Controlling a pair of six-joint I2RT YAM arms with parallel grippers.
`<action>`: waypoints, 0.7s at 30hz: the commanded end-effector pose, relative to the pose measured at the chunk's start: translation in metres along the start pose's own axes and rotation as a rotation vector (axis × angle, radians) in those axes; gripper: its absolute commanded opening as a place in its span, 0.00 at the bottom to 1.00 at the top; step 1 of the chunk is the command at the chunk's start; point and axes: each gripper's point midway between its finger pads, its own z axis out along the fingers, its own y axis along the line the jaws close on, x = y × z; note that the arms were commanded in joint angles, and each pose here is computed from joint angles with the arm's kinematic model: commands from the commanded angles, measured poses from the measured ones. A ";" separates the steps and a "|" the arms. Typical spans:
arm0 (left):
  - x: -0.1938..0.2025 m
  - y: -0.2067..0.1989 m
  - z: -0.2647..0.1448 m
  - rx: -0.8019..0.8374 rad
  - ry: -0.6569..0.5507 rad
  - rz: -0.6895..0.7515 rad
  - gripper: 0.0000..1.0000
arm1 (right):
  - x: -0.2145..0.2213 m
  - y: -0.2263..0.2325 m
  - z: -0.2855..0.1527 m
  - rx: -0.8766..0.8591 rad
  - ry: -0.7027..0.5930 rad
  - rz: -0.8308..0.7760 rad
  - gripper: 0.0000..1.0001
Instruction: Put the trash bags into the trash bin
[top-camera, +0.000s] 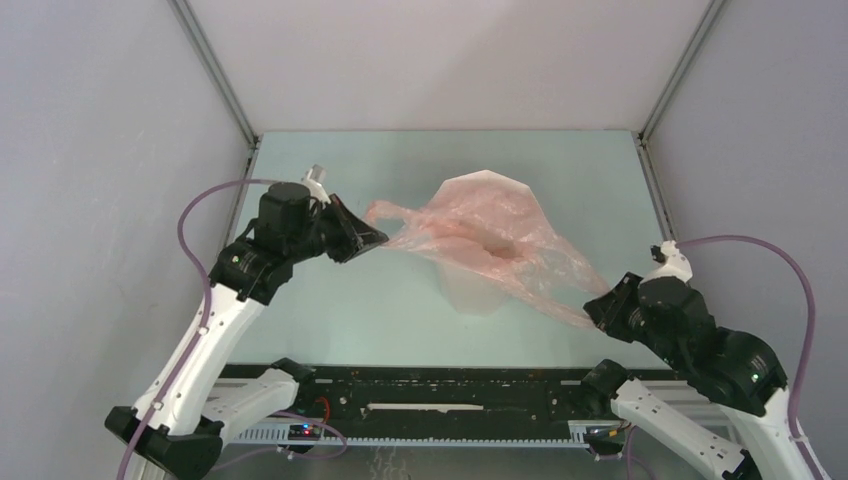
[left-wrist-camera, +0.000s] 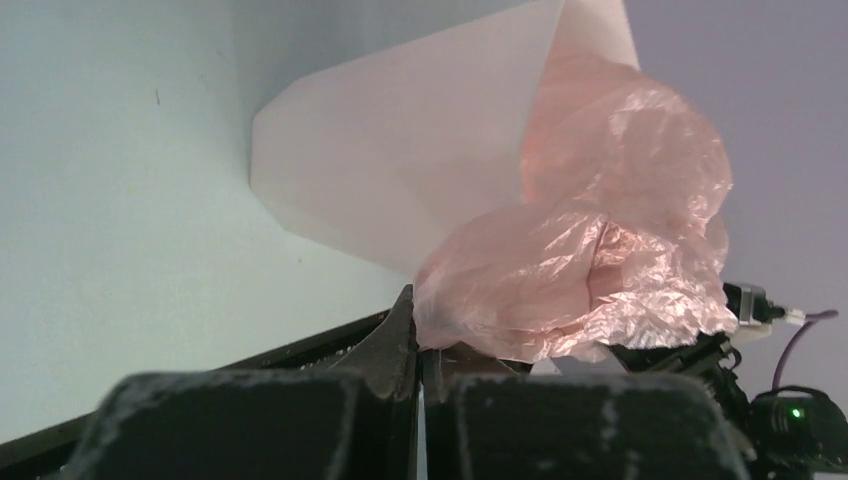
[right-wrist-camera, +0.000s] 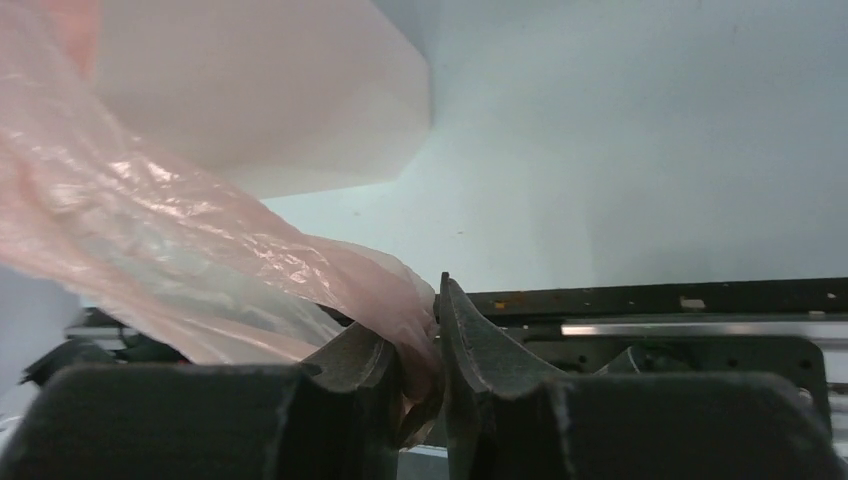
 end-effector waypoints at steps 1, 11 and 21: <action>0.018 0.013 0.004 0.021 0.054 -0.033 0.00 | 0.001 -0.004 0.018 0.038 -0.012 -0.057 0.26; 0.024 0.053 0.017 -0.097 0.059 0.056 0.00 | -0.015 0.005 0.056 0.104 -0.056 -0.143 0.24; 0.035 0.103 0.035 -0.222 0.058 0.051 0.00 | -0.032 -0.008 0.081 0.189 -0.071 -0.166 0.31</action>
